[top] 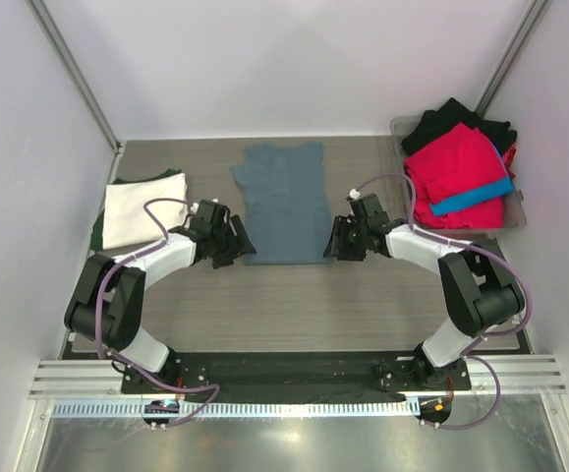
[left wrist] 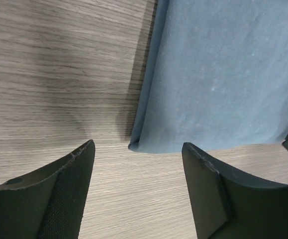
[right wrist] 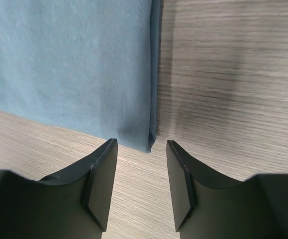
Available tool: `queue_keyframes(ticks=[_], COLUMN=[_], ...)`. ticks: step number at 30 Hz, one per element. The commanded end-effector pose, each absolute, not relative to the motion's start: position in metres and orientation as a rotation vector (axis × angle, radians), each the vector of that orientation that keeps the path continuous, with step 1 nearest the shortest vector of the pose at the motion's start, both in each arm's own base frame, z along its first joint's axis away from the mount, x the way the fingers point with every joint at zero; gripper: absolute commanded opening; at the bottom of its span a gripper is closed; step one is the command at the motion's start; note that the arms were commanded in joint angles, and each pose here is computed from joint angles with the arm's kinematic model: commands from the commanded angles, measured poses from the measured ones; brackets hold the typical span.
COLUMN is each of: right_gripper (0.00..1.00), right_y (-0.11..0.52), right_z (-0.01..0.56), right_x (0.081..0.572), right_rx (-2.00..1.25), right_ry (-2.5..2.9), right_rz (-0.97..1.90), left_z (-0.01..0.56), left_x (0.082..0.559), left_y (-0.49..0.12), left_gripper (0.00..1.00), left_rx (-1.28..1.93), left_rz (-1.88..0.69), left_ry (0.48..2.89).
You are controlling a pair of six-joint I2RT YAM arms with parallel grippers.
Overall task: Fold and stack the t-shirts
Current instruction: Fold the tshirt
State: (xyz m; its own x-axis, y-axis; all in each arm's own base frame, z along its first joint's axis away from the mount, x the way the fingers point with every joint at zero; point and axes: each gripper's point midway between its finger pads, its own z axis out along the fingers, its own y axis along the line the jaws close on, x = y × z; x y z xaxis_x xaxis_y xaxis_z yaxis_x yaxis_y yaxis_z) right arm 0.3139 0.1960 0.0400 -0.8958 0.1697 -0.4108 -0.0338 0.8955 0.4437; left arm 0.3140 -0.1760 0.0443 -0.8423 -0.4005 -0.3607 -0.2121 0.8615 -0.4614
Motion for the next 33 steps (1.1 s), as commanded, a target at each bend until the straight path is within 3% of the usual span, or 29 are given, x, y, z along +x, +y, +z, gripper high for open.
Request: queue_keyframes(ticks=[1, 8, 14, 19, 29, 33], right_gripper=[0.48, 0.33, 0.32, 0.26, 0.18, 0.06], right_y=[0.203, 0.205, 0.206, 0.206, 0.208, 0.208], right_z=[0.041, 0.03, 0.025, 0.018, 0.022, 0.019], right_x=[0.319, 0.32, 0.315, 0.311, 0.309, 0.308], right_rx=[0.076, 0.102, 0.098, 0.095, 0.092, 0.094], right_ry=[2.58, 2.608, 2.622, 2.641, 2.634, 2.638], right_rz=[0.657, 0.662, 0.666, 0.666, 0.677, 0.668], left_z=[0.053, 0.037, 0.023, 0.015, 0.006, 0.006], left_x=[0.324, 0.321, 0.315, 0.311, 0.292, 0.292], left_y=[-0.183, -0.187, -0.184, -0.189, -0.182, -0.181], left_gripper=[0.7, 0.6, 0.59, 0.47, 0.45, 0.29], left_rx=[-0.421, -0.445, -0.462, -0.462, -0.475, -0.471], left_rz=[-0.624, -0.654, -0.627, -0.646, -0.597, -0.596], left_ry=[2.523, 2.555, 2.584, 2.611, 2.623, 2.621])
